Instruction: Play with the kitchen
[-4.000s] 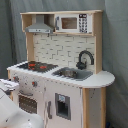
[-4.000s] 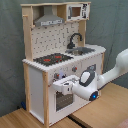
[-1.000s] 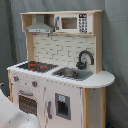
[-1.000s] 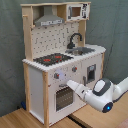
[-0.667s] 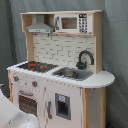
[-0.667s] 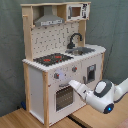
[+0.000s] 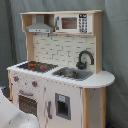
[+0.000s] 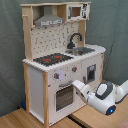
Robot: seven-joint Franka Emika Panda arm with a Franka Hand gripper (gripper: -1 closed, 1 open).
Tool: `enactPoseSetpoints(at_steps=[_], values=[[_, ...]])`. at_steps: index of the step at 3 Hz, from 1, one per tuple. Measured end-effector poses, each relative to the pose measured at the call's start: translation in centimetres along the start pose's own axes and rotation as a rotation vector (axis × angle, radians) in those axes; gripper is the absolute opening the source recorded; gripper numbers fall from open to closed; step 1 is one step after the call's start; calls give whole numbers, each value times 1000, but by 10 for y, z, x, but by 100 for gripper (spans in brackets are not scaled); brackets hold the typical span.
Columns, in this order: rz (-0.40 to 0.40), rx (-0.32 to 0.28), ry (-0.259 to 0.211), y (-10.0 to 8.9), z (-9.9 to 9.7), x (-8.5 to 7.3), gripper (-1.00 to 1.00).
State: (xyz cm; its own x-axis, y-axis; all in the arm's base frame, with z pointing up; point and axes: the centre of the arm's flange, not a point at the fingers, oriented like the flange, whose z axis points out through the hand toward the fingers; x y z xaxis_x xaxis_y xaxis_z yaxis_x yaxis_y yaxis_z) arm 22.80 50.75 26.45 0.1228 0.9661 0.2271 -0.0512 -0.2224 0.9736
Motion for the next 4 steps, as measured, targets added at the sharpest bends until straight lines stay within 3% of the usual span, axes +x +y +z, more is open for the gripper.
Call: enactPoseSetpoints(at_steps=[2, 4], values=[[166, -19, 14, -6, 7, -19, 100], [340, -51, 62, 0, 22, -26, 100]])
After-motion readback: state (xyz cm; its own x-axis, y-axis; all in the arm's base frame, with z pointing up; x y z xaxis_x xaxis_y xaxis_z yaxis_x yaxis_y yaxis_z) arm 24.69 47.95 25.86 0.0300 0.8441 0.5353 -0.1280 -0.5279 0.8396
